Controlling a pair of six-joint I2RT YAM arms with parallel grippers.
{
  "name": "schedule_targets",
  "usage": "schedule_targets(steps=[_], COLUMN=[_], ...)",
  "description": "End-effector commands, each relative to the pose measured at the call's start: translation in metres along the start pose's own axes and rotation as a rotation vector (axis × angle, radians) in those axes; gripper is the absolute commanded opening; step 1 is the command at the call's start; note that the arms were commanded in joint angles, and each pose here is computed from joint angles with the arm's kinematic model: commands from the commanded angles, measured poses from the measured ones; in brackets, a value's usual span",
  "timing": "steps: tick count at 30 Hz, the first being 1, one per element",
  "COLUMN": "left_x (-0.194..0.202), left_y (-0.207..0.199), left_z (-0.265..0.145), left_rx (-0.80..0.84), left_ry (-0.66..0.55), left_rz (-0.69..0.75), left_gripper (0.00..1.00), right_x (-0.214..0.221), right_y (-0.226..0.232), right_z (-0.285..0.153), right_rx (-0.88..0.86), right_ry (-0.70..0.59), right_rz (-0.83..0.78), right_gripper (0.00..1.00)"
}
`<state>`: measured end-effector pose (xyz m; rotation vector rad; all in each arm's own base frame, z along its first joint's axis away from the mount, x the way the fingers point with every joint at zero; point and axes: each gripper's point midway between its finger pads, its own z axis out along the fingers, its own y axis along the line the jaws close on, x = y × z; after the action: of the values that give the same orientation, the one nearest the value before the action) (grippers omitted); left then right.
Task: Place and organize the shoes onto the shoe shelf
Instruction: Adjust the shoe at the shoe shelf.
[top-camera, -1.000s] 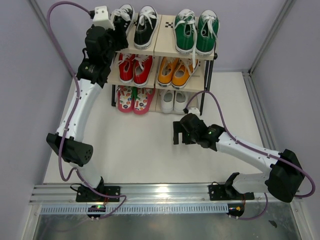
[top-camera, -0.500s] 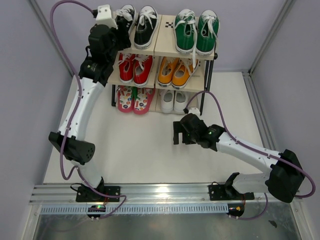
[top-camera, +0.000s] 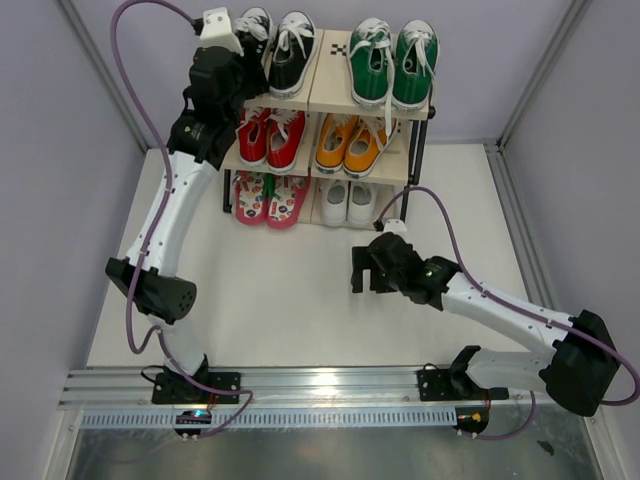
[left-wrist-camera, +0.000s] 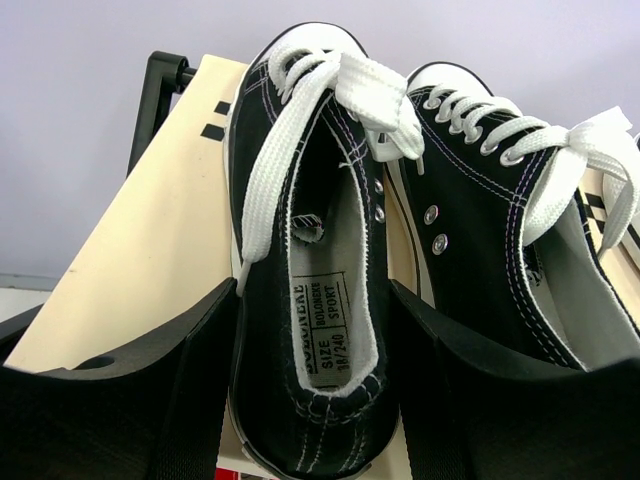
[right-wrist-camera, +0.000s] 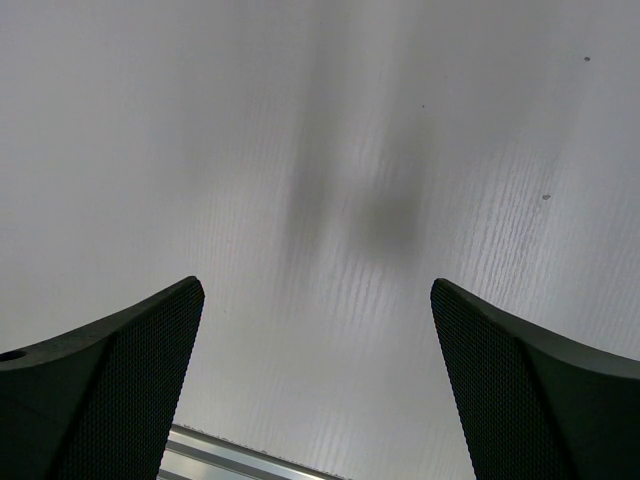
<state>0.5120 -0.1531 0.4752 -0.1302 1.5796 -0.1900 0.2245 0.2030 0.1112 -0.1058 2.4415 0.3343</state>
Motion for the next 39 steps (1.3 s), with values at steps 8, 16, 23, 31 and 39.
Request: schedule_targets(steps=[8,16,23,31,39], left_x=[-0.016,-0.034,-0.062,-0.101,-0.099], left_y=[-0.022,-0.019,-0.021,-0.018,-0.049], left_z=[-0.005,-0.018,-0.036,-0.068,-0.092], left_rx=[0.052,0.053,0.084,0.109,0.320], left_ry=[-0.042,-0.075,-0.135,-0.214,-0.160], left_rz=[-0.076,-0.089,-0.102,-0.133,-0.100], left_gripper=[0.45,0.70,0.76,0.84,0.92], right_x=[-0.010,-0.011,-0.027,-0.037,-0.034], right_y=[-0.003,-0.002,0.008,0.014,0.016], right_z=[-0.007,-0.013,-0.027,-0.038,-0.038], right_rx=[-0.012,-0.030,-0.094,-0.132,-0.147], right_ry=[-0.072,-0.084,-0.145,-0.178,-0.169], right_rz=[0.014,0.019,0.018,0.002,0.002], right_gripper=[1.00,0.99,1.00,0.99,0.99])
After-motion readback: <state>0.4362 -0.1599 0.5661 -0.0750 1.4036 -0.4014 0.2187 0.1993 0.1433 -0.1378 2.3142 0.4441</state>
